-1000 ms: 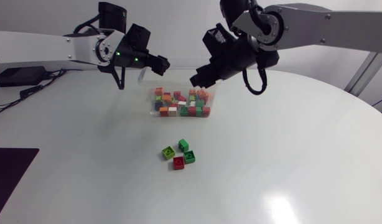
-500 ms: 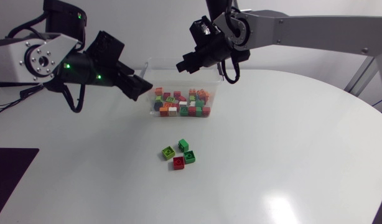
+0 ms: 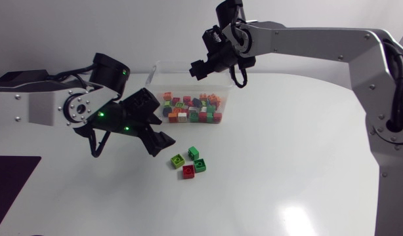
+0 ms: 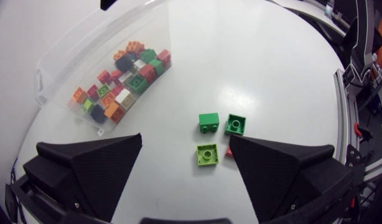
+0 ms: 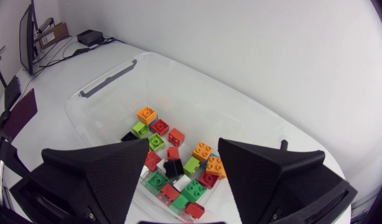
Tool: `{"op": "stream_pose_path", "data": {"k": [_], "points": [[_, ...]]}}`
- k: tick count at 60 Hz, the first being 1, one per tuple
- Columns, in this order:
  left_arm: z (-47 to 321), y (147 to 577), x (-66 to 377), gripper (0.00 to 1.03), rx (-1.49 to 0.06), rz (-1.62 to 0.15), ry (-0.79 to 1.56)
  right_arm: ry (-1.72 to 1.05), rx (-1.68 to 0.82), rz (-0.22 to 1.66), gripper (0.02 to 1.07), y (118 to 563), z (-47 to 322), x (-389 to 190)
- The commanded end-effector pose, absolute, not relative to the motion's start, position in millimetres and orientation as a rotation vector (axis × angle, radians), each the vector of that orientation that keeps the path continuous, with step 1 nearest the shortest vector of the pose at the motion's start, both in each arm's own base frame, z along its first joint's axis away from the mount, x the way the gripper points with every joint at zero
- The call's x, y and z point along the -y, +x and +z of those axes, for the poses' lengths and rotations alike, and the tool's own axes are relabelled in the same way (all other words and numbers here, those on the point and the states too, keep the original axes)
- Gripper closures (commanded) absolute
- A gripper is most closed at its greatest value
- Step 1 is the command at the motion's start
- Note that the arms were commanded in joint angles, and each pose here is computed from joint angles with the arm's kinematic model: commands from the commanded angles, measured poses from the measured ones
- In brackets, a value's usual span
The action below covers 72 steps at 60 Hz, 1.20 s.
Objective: Place the duplo bricks in the container
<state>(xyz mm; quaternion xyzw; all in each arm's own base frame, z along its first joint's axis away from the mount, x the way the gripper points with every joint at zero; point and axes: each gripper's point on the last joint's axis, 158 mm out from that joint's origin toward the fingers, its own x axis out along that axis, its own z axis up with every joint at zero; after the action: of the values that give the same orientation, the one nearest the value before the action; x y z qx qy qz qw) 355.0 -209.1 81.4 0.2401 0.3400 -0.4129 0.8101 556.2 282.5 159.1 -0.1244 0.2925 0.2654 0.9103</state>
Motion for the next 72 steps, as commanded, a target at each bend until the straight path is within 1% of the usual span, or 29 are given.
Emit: {"op": "stream_pose_path", "data": {"k": [1, 10, 17, 22, 32, 40, 45, 52, 54, 58, 59, 61, 62, 66, 67, 72], "points": [[46, 340, 211, 0.06, -0.808, -0.919, 0.564, -0.274, -0.577, 0.547, 0.12, 545, 181, -271], [13, 336, 213, 0.06, -0.891, -0.912, 0.620, -0.276, -0.564, 0.571, 0.12, 511, 207, -257], [-7, 336, 211, 0.06, -0.942, -0.901, 0.652, -0.289, -0.578, 0.599, 0.12, 479, 212, -250], [-14, 339, 212, 0.06, -0.956, -0.898, 0.658, -0.294, -0.597, 0.622, 0.12, 457, 212, -246], [-22, 344, 213, 0.07, -0.975, -0.895, 0.659, -0.315, -0.657, 0.666, 0.12, 417, 195, -236], [-29, 350, 216, 0.07, -0.986, -0.897, 0.660, -0.355, -0.719, 0.717, 0.12, 383, 168, -233], [-37, 353, 218, 0.11, -1.000, -0.902, 0.660, -0.377, -0.766, 0.735, 0.12, 363, 146, -229], [-46, 355, 223, 0.25, -1.014, -0.910, 0.663, -0.413, -0.825, 0.760, 0.13, 342, 118, -222], [-49, 355, 224, 0.30, -1.020, -0.913, 0.664, -0.436, -0.839, 0.779, 0.13, 334, 110, -223], [-52, 354, 227, 0.38, -1.027, -0.916, 0.664, -0.488, -0.853, 0.820, 0.13, 321, 98, -224], [-55, 353, 229, 0.44, -1.032, -0.921, 0.667, -0.519, -0.853, 0.842, 0.13, 315, 93, -224], [-57, 354, 230, 0.48, -1.035, -0.923, 0.668, -0.552, -0.855, 0.865, 0.13, 310, 88, -224], [-57, 354, 230, 0.48, -1.035, -0.923, 0.668, -0.564, -0.854, 0.876, 0.13, 308, 86, -225], [-62, 354, 231, 0.71, -1.043, -0.928, 0.669, -0.616, -0.853, 0.948, 0.12, 297, 75, -228], [-61, 354, 232, 0.75, -1.040, -0.928, 0.669, -0.626, -0.850, 0.961, 0.12, 296, 74, -229], [-63, 353, 229, 0.77, -1.049, -0.926, 0.665, -0.687, -0.854, 1.045, 0.12, 289, 58, -232]]}}
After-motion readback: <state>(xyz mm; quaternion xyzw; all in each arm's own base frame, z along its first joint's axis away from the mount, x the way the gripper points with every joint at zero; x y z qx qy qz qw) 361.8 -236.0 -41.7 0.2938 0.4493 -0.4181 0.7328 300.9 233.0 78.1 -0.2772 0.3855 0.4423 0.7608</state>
